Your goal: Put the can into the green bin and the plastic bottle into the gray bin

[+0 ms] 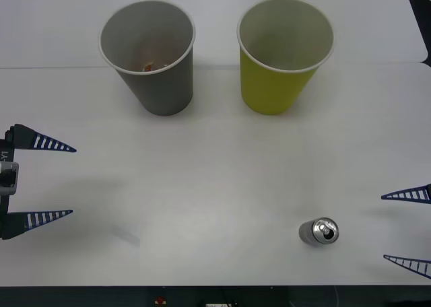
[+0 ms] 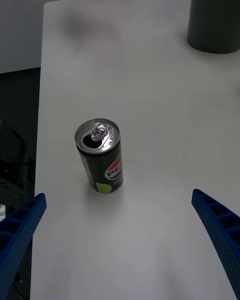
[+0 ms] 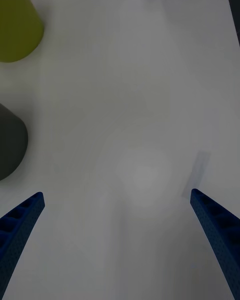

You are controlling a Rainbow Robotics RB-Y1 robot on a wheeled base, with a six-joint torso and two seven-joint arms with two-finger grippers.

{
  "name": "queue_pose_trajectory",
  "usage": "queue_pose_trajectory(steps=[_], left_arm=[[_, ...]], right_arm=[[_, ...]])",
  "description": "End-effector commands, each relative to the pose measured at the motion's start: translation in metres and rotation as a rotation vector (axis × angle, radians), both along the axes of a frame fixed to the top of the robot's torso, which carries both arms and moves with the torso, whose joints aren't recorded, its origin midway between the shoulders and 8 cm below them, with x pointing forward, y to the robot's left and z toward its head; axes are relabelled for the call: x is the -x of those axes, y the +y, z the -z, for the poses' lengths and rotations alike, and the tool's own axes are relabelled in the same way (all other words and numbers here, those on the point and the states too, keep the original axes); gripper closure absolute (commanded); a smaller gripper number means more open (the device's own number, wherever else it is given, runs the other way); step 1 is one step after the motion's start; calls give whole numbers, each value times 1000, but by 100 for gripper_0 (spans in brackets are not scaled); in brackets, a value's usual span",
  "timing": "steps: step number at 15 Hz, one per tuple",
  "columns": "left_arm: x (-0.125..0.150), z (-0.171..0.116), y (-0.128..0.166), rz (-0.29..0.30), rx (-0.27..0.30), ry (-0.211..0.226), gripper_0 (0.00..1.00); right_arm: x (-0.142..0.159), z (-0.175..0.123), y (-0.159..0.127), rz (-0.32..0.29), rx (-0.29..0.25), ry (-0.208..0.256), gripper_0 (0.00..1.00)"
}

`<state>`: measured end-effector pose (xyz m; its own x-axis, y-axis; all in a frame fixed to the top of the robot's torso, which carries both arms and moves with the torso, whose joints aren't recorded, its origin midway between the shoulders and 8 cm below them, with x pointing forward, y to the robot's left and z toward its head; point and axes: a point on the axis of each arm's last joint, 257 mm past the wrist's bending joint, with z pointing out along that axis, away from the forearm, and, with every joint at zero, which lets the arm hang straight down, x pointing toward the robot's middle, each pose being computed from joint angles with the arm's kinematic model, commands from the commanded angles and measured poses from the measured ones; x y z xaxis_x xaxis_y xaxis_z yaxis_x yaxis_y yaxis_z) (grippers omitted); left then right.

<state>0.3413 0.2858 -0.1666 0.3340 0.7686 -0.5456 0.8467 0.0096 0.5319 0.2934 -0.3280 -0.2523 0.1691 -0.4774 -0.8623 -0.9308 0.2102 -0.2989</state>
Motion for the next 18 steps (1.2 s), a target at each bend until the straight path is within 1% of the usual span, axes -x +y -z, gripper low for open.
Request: queue_pose_trajectory(steps=[1, 3, 7, 9, 14, 18], left_arm=[[0, 0, 0, 0, 0, 0, 0], [0, 0, 0, 0, 0, 0, 0], [0, 0, 0, 0, 0, 0, 0], [0, 0, 0, 0, 0, 0, 0], [0, 0, 0, 0, 0, 0, 0], [0, 0, 0, 0, 0, 0, 0]], right_arm=[[-1, 12, 5, 25, -33, -17, 0], [-1, 21, 10, 34, -58, -24, 0], [-5, 45, 27, 31, -109, -49, 0], [-6, 55, 36, 27, -122, -58, 0], [-9, 74, 66, 3, -161, -51, 0], [-14, 86, 90, 1, -198, -47, 0]])
